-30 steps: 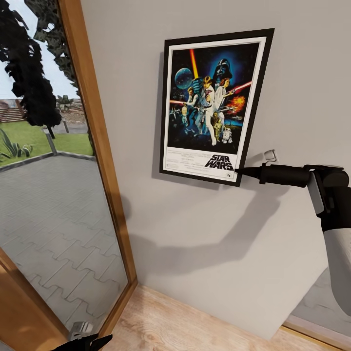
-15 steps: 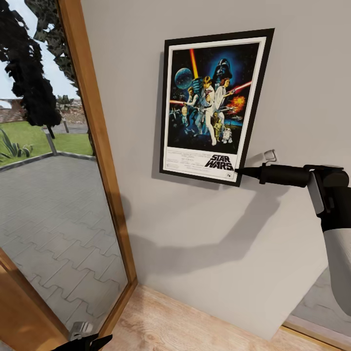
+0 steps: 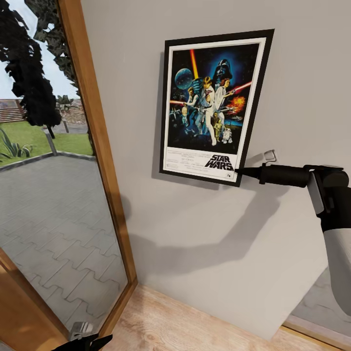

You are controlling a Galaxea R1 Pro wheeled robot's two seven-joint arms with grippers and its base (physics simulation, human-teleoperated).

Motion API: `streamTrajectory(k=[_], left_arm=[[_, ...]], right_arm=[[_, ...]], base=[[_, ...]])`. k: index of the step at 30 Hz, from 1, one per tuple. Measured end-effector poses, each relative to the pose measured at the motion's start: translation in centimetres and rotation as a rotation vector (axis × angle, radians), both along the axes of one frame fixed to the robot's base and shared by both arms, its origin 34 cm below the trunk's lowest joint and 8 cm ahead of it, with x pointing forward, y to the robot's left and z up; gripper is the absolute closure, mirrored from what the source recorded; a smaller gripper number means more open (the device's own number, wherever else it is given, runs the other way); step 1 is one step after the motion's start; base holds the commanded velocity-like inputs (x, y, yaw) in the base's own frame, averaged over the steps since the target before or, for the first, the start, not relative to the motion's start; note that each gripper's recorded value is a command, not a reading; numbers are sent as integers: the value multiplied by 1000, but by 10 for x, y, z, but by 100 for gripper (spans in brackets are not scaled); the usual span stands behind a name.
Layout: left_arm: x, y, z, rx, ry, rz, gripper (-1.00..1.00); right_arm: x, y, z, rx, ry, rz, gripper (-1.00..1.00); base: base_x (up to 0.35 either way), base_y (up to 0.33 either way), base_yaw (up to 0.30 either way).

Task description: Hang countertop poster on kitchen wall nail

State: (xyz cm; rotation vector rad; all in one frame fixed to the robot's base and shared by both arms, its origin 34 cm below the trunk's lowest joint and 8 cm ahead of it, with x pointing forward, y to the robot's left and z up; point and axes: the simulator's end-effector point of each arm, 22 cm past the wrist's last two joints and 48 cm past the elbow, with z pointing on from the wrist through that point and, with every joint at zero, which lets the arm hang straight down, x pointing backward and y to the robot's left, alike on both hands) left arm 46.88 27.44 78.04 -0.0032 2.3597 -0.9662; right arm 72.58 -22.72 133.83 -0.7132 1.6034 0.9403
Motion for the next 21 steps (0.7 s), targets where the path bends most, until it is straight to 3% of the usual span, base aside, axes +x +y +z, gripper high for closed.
streamTrajectory(k=[6, 7, 10, 13, 14, 15, 21], left_arm=[[0, 0, 0, 0, 0, 0, -100], [0, 0, 0, 0, -1, 0, -100], [0, 0, 0, 0, 0, 0, -100], [0, 1, 1, -3, -3, -2, -100], [0, 1, 1, -3, -3, -2, -100], [0, 1, 2, -4, -3, -4, -100], [0, 0, 2, -6, -5, -5, -100]], right_arm=[[0, 0, 0, 1, 0, 0, 100], [-23, 15, 42, -81, -187, 19, 100], [3, 3, 4, -80, -173, 8, 100], [3, 3, 4, -81, -173, 8, 100], [3, 3, 4, -80, -173, 8, -100], [0, 0, 1, -1, -7, 0, -100], [-5, 3, 4, 22, 13, 21, -100]], base=[[57, 0, 0], [166, 0, 0], [119, 0, 0], [34, 0, 0], [16, 0, 0], [10, 0, 0], [4, 0, 0]])
